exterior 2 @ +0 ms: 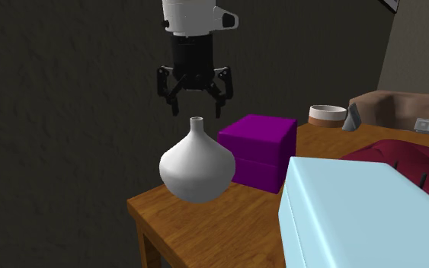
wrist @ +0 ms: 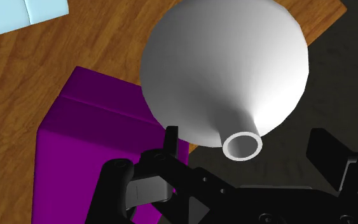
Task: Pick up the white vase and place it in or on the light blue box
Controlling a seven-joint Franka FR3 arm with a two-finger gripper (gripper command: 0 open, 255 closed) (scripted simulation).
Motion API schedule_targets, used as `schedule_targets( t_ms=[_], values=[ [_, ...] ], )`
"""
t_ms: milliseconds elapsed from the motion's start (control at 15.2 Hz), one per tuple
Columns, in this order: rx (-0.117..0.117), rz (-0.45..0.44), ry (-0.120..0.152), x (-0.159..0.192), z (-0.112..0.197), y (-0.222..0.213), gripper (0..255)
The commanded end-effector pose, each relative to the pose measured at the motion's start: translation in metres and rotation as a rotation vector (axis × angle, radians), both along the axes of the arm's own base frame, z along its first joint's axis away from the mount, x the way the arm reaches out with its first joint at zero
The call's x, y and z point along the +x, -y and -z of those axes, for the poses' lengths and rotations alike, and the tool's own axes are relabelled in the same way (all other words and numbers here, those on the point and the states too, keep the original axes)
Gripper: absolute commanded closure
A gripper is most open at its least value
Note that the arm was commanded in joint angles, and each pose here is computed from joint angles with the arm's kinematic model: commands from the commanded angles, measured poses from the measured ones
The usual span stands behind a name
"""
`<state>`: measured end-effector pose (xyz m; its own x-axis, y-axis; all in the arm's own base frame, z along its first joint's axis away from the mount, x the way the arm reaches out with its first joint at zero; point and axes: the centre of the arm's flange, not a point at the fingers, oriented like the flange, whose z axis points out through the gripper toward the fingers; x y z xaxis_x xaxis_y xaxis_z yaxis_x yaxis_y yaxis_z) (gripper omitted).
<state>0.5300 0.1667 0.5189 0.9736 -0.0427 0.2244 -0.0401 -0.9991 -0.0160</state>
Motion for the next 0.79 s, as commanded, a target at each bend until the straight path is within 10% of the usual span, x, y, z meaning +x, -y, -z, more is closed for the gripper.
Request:
schedule_targets(
  t_ms=[0,726],
  values=[
    [0.001,0.0,0.001,0.002,0.011,0.0,0],
    [0.001,0.0,0.001,0.007,0.029,0.0,0]
  ],
)
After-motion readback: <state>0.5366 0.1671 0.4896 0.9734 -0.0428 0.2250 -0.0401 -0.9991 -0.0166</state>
